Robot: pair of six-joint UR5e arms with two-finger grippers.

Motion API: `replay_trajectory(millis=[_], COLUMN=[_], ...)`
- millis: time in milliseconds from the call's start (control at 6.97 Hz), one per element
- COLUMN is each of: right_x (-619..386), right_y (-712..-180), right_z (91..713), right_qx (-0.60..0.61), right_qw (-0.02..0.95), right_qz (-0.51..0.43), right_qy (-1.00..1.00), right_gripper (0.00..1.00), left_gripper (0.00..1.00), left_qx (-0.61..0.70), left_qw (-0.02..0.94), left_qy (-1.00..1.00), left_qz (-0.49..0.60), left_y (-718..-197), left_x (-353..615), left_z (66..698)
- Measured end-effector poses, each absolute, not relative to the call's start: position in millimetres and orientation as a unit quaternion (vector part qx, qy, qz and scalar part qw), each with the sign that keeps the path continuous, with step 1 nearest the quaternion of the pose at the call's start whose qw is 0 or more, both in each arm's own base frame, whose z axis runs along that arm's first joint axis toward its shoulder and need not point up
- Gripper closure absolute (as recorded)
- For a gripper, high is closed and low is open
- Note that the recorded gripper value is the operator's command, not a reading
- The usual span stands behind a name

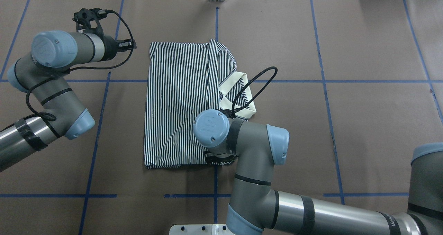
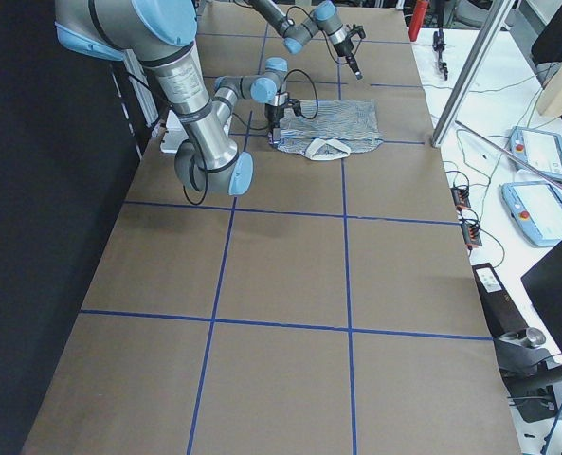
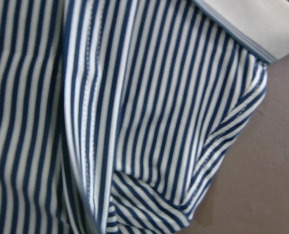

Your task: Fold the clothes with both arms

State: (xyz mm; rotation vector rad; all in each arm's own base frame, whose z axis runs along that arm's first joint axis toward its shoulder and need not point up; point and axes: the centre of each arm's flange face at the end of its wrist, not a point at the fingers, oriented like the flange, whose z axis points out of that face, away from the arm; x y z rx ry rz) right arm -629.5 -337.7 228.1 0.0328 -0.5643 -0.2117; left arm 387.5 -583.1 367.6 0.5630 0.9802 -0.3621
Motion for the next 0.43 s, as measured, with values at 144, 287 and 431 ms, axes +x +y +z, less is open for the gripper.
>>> replay_trajectory(millis=[144,287,431], right_x=[-611,-585,-563], right_y=[-346,-356,-363], right_z=[242,259,265], right_qx=[0.02,0.027,0.03], right_qw=[0.956,0.955,0.953], right_qz=[-0.111,-0.121,-0.129], right_qy=[-0.272,-0.268,-0.272], right_gripper=[0.0,0.0,0.0], left_gripper=[0.46,0.46,0.46], left_qx=[0.265,0.265,0.265], left_qw=[0.828,0.828,0.827], left_qy=[0.463,0.464,0.464], left_qz=[-0.172,-0.172,-0.172], left_y=[-583,-583,-583], left_x=[387,387,387], left_z=[366,365,365])
